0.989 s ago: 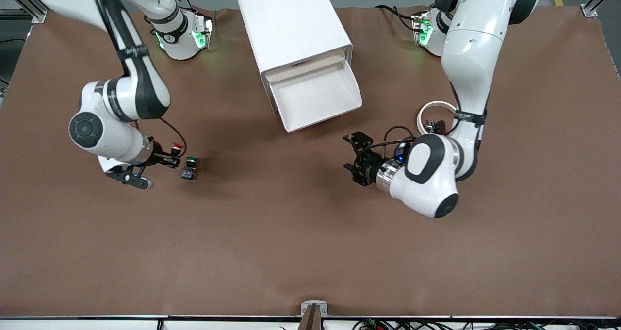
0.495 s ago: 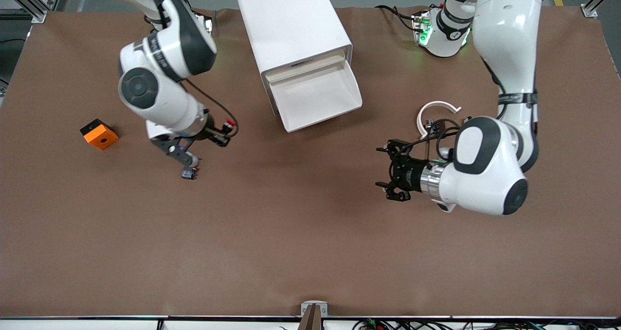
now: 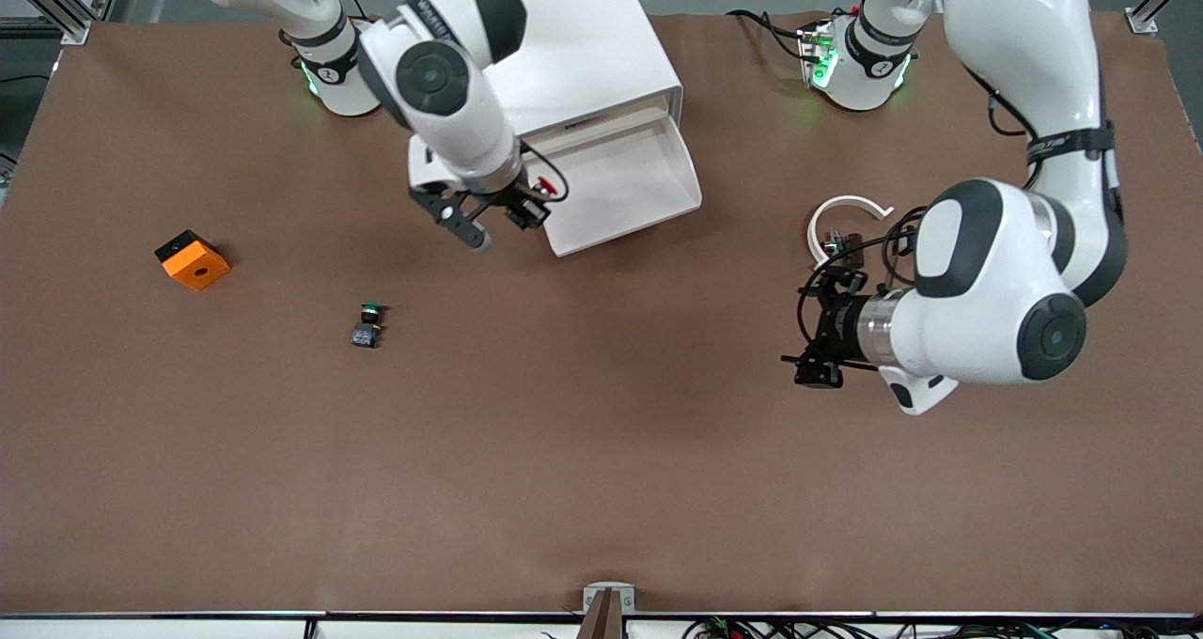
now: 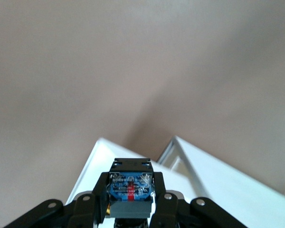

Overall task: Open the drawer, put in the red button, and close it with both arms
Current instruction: 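Lift the red button with the right gripper while the left gripper withdraws, then lower the red button into the open drawer and open the right gripper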

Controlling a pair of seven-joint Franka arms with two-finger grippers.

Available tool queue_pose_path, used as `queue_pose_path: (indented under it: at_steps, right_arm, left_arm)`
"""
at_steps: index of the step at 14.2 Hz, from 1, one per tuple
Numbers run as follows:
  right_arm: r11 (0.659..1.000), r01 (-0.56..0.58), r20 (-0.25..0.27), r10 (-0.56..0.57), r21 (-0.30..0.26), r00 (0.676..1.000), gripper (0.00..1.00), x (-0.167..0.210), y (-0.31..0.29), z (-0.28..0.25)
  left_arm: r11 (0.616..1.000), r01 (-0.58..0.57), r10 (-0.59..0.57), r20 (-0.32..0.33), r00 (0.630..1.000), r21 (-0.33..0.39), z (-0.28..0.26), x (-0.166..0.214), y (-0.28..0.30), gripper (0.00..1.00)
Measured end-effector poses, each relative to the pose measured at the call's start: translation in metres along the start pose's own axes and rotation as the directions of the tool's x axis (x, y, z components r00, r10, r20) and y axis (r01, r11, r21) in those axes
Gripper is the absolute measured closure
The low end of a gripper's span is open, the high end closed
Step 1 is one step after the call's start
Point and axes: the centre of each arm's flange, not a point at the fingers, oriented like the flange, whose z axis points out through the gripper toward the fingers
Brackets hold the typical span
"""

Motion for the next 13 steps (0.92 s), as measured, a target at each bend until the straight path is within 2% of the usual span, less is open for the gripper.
queue_pose_path:
  at_steps: [3, 7, 10, 13]
  right_arm:
    - [0.999, -0.045, -0.005, 0.045, 0.022, 0.999, 0.59, -0.036, -0.005, 0.005]
    - [0.994, -0.084, -0.008, 0.085, 0.064, 0.996, 0.59, -0.075, -0.016, 0.023]
    - [0.993, -0.09, -0.014, 0.091, 0.074, 0.996, 0.59, -0.092, -0.024, 0.049]
    - [0.993, -0.092, -0.029, 0.095, 0.067, 0.995, 0.59, -0.099, -0.028, 0.068]
  left_arm:
    - [0.976, -0.217, 0.216, -0.132, 0.967, 0.004, -0.036, 0.001, -0.017, 0.0]
    - [0.908, -0.409, 0.417, -0.276, 0.866, 0.09, -0.068, 0.008, -0.033, 0.0]
    - [0.835, -0.534, 0.547, -0.307, 0.779, 0.131, -0.092, 0.007, -0.045, 0.0]
    - [0.773, -0.616, 0.627, -0.315, 0.712, 0.147, -0.113, 0.007, -0.058, 0.0]
